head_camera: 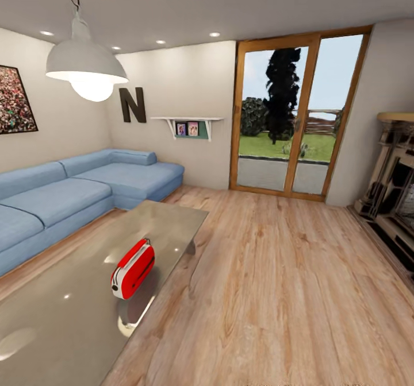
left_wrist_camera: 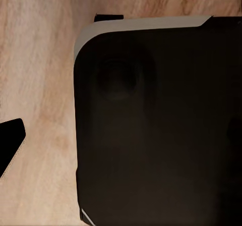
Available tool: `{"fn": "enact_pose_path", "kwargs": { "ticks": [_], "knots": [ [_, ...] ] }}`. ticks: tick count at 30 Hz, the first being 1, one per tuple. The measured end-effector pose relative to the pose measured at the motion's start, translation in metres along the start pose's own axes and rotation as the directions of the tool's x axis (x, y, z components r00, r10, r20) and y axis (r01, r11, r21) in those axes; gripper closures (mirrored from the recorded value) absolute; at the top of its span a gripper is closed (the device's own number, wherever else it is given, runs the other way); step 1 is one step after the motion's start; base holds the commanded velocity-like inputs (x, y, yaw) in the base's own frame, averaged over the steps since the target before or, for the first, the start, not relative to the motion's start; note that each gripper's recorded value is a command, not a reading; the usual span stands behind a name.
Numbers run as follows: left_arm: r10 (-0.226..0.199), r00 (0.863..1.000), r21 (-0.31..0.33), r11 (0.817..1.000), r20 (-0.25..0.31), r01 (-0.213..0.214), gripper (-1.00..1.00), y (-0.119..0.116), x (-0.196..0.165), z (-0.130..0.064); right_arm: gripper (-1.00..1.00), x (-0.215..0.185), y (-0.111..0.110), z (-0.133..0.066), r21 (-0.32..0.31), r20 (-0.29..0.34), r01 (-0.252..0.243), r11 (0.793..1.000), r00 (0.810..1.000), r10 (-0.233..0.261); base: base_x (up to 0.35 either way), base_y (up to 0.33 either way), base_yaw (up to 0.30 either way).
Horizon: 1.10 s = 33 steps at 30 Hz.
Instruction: Turn on the radio receiver that's on the table in the living room.
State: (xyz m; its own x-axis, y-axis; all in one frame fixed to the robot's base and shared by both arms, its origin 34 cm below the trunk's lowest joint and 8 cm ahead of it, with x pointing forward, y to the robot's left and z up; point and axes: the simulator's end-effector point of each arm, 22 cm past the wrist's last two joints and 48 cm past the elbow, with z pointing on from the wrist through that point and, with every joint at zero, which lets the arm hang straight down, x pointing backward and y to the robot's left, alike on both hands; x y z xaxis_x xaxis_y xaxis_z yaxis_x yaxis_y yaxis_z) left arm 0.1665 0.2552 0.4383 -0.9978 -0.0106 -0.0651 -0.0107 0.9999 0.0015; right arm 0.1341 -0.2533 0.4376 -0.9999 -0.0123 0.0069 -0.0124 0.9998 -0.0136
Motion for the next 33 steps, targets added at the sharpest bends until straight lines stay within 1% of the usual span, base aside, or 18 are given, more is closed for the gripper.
{"fn": "enact_pose_path", "kwargs": {
  "ticks": [23, 27, 33],
  "knots": [
    [0.0, 1.0, 0.0, 1.0, 0.011, 0.0, -1.0, 0.0, -0.0042, 0.0, -1.0, -0.0042, -0.0001, 0.0, 0.0, 0.011, 0.0, 1.0, 1.0, 0.0, 0.0, 0.0, -0.276],
    [-0.001, 1.0, -0.001, 1.0, 0.012, 0.001, -1.0, 0.0008, -0.0048, -0.0001, -1.0, -0.0047, -0.0004, 0.0, 0.0, 0.012, 0.0, 1.0, 1.0, 0.0, 0.132, 0.0, -0.154],
    [-0.002, 1.0, -0.001, 1.0, 0.011, 0.002, -1.0, 0.0011, -0.0047, -0.0001, -1.0, -0.0049, -0.0004, 0.0, 0.0, 0.013, 0.0, 1.0, 1.0, 0.0, 0.284, 0.0, -0.03]
  ]
}}
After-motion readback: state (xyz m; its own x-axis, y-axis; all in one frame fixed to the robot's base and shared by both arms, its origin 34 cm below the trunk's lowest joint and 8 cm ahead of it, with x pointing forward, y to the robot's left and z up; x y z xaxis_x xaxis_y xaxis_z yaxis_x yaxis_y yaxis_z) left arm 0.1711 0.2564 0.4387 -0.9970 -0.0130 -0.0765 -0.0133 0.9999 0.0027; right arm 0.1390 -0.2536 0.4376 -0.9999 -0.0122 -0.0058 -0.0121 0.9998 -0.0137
